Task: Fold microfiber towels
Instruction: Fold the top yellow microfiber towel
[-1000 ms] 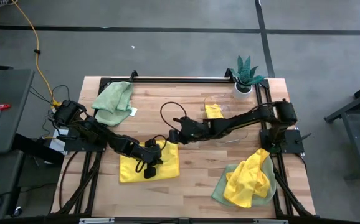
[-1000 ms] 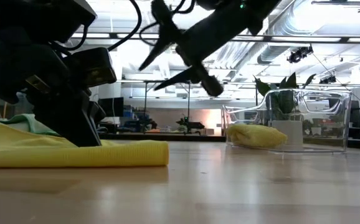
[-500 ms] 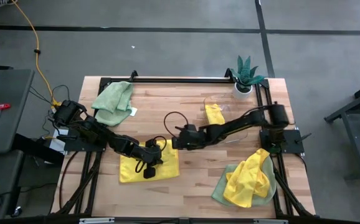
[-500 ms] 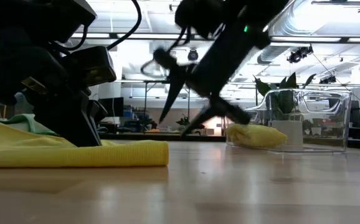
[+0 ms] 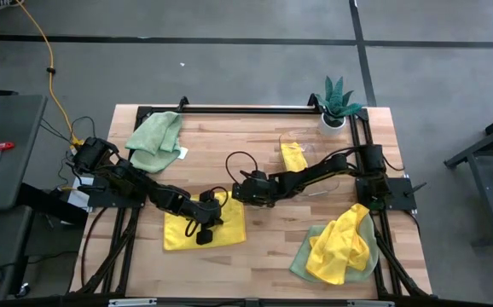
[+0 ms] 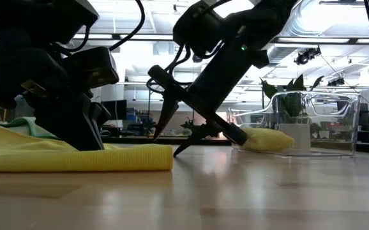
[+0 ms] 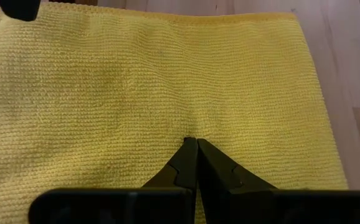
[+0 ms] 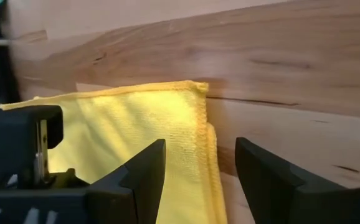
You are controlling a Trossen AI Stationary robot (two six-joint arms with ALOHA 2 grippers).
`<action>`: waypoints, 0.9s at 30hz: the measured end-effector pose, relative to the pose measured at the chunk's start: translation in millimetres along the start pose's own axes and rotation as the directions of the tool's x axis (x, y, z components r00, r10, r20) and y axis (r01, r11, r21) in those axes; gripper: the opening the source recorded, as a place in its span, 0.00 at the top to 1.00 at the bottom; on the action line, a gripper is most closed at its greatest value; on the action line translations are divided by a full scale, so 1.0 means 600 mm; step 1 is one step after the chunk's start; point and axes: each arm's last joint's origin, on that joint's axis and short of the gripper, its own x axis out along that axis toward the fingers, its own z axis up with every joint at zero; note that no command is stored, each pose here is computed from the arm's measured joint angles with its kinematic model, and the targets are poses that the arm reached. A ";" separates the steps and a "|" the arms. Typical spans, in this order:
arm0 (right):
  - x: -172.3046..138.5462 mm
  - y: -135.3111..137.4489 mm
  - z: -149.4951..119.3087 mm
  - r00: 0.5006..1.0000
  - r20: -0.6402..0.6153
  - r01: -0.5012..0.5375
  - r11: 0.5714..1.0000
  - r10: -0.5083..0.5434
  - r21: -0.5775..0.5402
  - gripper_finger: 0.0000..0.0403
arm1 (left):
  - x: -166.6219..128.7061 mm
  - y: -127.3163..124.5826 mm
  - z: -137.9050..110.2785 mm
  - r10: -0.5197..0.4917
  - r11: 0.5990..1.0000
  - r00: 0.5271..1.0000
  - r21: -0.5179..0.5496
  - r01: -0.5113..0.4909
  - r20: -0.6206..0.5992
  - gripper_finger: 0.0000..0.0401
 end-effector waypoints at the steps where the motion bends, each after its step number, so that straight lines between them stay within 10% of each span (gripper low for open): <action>1: 0.000 0.000 0.000 1.000 -0.007 0.000 1.000 0.000 0.005 0.54 | 0.000 0.000 0.000 0.000 1.000 1.000 0.001 0.000 0.000 1.00; 15: 0.008 0.009 -0.008 0.991 -0.109 -0.072 0.995 0.079 0.062 0.54 | 0.000 0.000 0.000 0.000 1.000 1.000 0.027 0.000 0.000 1.00; 27: -0.003 0.056 0.008 0.932 -0.001 -0.362 0.928 0.364 0.085 0.54 | 0.000 0.000 0.000 0.000 1.000 1.000 0.026 0.000 0.000 1.00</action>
